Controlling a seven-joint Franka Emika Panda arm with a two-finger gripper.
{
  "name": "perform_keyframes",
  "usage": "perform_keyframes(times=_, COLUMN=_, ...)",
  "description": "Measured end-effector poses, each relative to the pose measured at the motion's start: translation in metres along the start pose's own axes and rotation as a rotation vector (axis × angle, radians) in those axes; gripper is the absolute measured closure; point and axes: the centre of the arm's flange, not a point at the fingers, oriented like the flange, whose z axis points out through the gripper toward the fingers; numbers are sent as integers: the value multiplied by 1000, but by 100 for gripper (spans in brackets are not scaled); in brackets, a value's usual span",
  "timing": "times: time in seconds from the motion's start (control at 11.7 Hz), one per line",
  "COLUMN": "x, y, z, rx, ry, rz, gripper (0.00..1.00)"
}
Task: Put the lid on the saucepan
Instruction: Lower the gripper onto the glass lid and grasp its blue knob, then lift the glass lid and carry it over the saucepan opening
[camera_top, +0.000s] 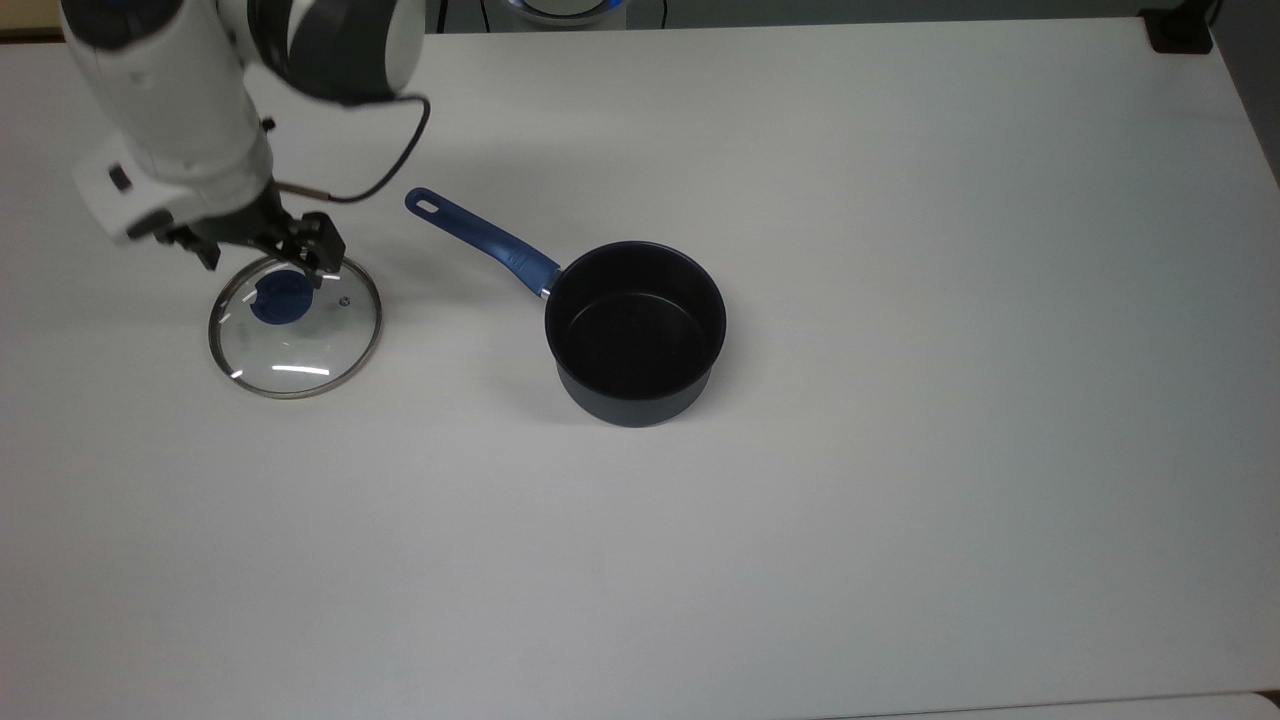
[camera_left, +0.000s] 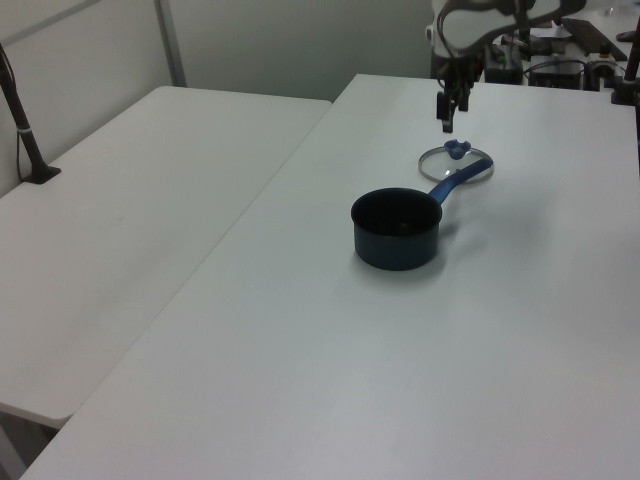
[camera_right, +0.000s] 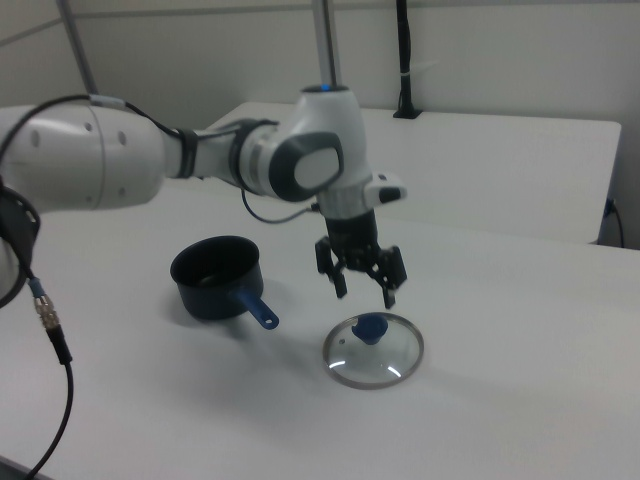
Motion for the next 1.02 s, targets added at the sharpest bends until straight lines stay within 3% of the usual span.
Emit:
perform_keyframes(times=0.26, x=2, y=1, z=32, rx=-2, ry=-48, rz=-95, gripper=0)
perform_keyframes(times=0.6, x=6, y=-1, z=57, rx=-14, ry=-44, rz=-113, gripper=4)
perform_keyframes(times=0.85, x=7, y=-3, z=63, rx=-15, ry=-50, rz=-121, gripper=20)
perform_keyframes(times=0.94, x=7, y=-3, z=62, rx=-14, ry=-48, rz=-121, gripper=37)
perform_keyframes(times=1.02, x=8, y=-3, z=61, rx=-11, ry=-45, rz=-119, gripper=40)
